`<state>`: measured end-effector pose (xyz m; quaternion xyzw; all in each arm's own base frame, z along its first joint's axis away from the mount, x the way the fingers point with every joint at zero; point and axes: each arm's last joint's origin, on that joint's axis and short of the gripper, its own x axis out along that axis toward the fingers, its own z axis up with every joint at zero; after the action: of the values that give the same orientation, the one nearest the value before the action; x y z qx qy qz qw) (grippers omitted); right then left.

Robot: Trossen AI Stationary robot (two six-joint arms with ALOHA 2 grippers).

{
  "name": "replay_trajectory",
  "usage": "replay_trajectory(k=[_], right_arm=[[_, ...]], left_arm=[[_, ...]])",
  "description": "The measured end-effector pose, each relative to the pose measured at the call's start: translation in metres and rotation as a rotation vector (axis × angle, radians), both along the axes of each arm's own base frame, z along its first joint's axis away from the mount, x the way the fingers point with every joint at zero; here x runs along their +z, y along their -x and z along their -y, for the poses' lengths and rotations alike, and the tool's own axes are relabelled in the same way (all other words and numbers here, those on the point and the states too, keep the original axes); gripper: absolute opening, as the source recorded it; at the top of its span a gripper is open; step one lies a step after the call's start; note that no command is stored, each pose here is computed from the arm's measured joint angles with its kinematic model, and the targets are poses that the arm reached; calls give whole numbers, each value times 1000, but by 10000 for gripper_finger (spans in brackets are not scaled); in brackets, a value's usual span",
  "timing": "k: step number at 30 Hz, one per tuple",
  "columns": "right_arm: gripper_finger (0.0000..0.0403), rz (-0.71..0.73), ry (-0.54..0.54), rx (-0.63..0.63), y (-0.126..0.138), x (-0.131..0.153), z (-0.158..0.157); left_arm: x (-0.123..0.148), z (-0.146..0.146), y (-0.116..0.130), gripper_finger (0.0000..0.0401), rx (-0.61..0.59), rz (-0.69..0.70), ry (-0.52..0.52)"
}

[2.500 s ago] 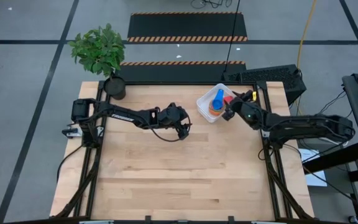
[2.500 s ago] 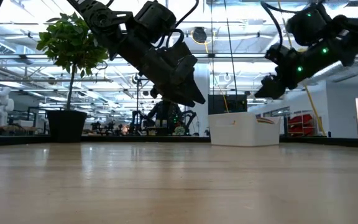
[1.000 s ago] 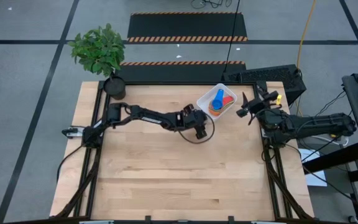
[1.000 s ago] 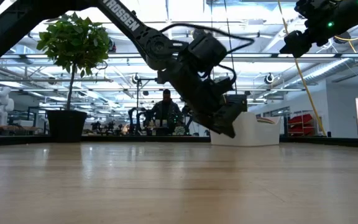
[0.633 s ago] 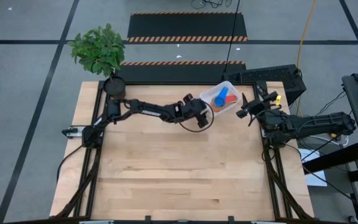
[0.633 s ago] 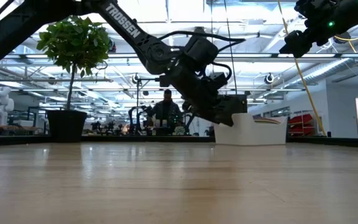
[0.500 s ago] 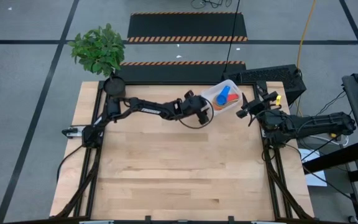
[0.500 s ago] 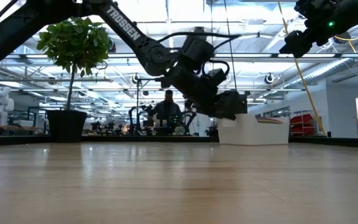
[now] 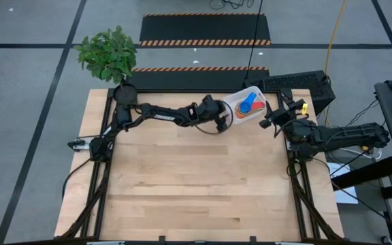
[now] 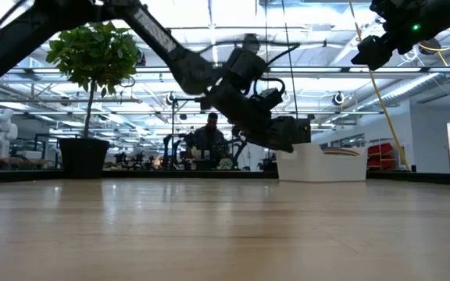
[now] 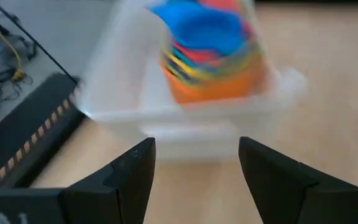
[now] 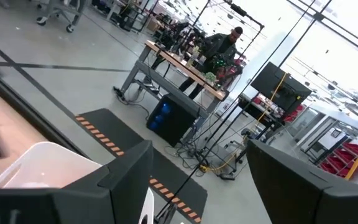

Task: Nest measuring cups in basket
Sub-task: Move the white bin to the top right corner of the table

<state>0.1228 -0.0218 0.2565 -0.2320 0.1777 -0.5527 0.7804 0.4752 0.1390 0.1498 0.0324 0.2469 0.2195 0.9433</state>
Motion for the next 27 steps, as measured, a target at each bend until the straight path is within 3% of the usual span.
replay_trajectory(k=[5, 8, 11, 18, 22, 27], right_arm=[[254, -27, 12, -46, 1, 0, 0], [254, -40, 18, -71, 2, 0, 0], [254, -17, 12, -58, 2, 1, -1], [254, 57, 12, -13, 1, 9, -7], [254, 60, 21, 1, 1, 12, -8], [254, 39, 30, 20, 1, 13, -11]], left_arm=[[16, 43, -1, 234, -48, -121, -85], [10, 59, -1, 231, -70, -162, -70], [6, 65, -3, 201, -73, -154, -59], [24, 42, -9, 23, -9, -57, 33], [25, 21, -14, 11, 18, -4, 129], [-6, 8, -22, 4, 65, -99, 209]])
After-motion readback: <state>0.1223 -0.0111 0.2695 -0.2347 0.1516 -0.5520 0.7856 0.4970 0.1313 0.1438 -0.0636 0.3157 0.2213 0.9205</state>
